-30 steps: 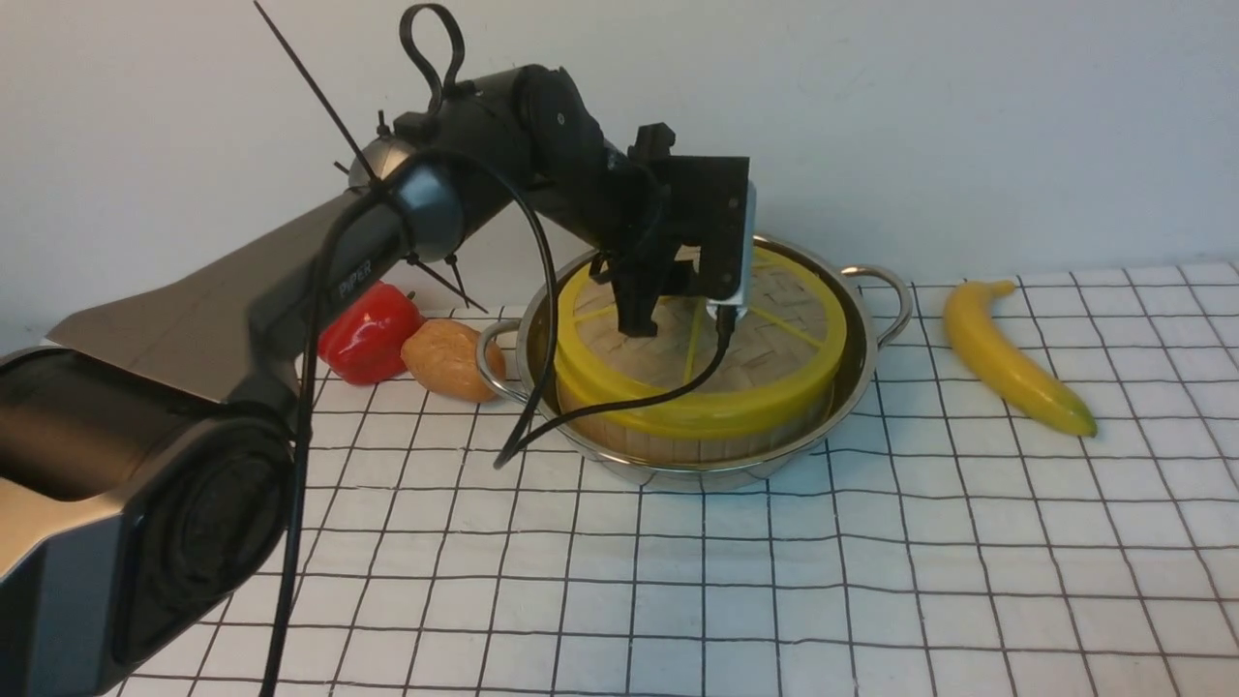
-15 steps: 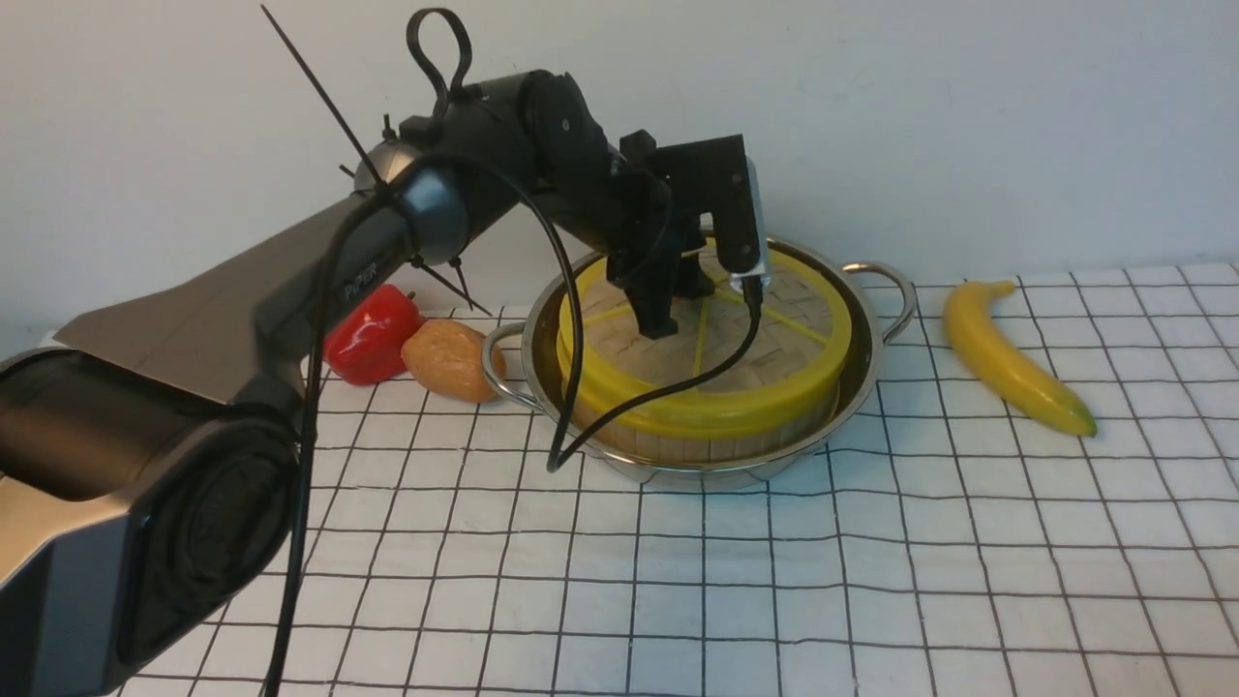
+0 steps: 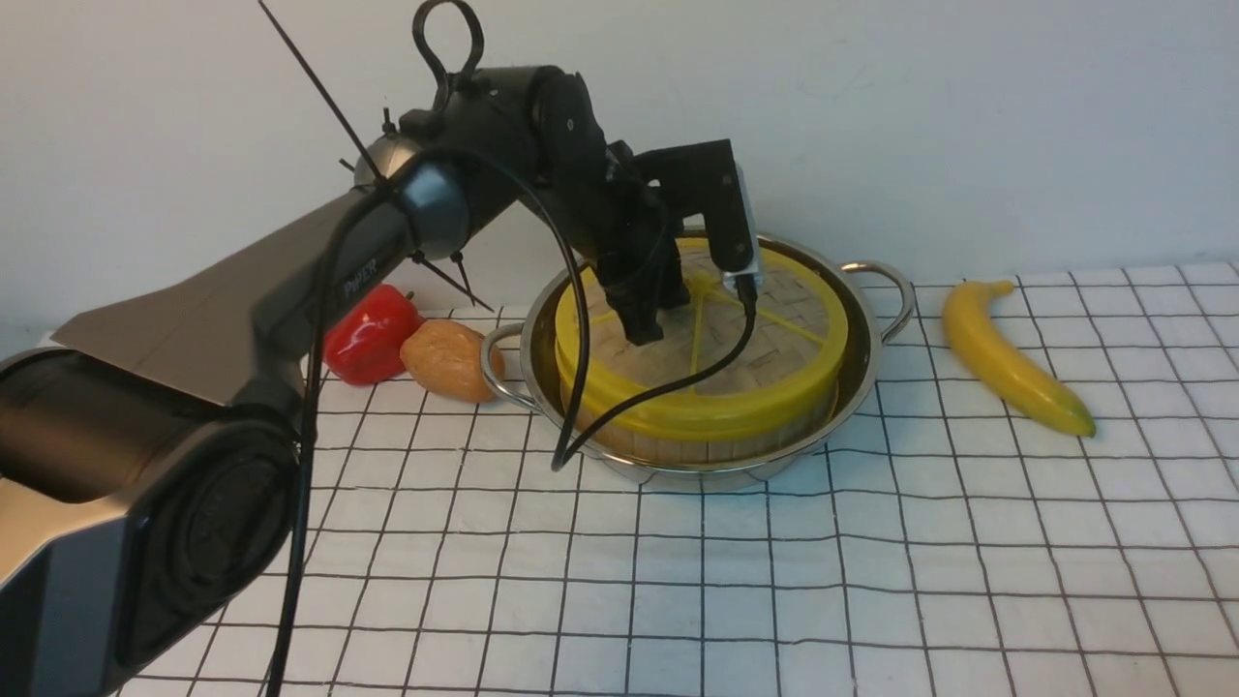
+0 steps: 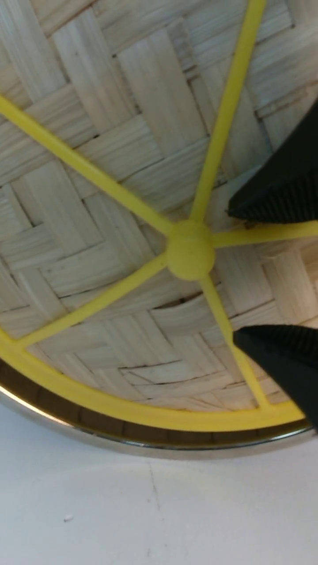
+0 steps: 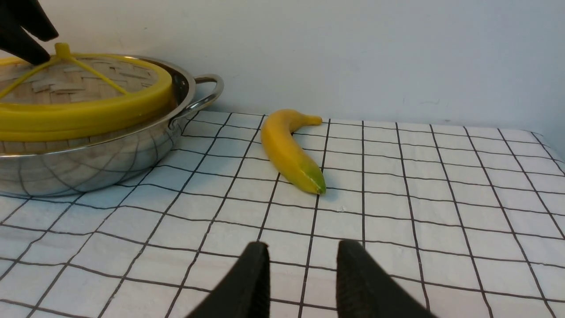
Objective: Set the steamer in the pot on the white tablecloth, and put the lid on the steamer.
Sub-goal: 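Place the yellow bamboo steamer lid onto the steamer in the pot with the left gripper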
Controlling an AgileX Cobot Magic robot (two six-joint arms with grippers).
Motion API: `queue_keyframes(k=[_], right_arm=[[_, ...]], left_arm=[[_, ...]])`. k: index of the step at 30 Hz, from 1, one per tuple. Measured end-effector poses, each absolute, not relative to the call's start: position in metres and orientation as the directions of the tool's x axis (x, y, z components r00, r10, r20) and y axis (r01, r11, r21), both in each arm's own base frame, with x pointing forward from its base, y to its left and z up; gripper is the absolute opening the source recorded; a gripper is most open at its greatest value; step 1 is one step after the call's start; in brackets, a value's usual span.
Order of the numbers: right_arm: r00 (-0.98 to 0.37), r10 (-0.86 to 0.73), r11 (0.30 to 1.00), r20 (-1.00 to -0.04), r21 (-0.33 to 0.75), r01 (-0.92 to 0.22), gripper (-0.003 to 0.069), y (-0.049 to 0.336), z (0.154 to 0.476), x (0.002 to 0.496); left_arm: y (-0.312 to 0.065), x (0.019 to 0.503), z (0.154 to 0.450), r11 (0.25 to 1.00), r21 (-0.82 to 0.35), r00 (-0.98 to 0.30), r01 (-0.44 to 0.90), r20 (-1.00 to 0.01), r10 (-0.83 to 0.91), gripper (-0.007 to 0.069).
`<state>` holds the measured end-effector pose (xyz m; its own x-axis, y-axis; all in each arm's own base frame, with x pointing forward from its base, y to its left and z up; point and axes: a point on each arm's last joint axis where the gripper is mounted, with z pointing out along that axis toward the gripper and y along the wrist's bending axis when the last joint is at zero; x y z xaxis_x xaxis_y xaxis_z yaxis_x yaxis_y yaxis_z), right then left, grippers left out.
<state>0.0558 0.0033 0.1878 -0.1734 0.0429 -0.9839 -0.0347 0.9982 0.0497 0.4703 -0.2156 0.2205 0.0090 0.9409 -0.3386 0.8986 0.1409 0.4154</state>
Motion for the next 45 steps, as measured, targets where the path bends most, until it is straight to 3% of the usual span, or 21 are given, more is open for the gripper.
queue_keyframes(k=[4, 16, 33, 38, 45], right_arm=[[-0.173, 0.043, 0.998, -0.984, 0.050, -0.035, 0.0240, 0.003, 0.188, 0.056], [-0.173, 0.043, 0.998, -0.984, 0.050, -0.035, 0.0240, 0.003, 0.188, 0.056], [-0.173, 0.043, 0.998, -0.984, 0.050, -0.035, 0.0240, 0.003, 0.188, 0.056], [-0.173, 0.043, 0.998, -0.984, 0.050, -0.035, 0.0240, 0.003, 0.188, 0.056], [-0.173, 0.043, 0.998, -0.984, 0.050, -0.035, 0.0240, 0.003, 0.188, 0.056]], left_arm=[[-0.208, 0.470, 0.220, 0.148, 0.404, -0.028, 0.903, -0.288, 0.957, 0.0316], [-0.182, 0.475, 0.221, 0.269, 0.333, -0.171, 0.904, -0.296, 0.940, 0.0316], [-0.183, 0.477, 0.226, 0.299, 0.316, -0.167, 0.900, -0.386, 0.907, 0.0316], [-0.184, 0.477, 0.235, 0.309, 0.311, -0.168, 0.899, -0.406, 0.898, 0.0316], [-0.186, 0.474, 0.269, 0.329, 0.318, -0.165, 0.889, -0.448, 0.879, 0.0316]])
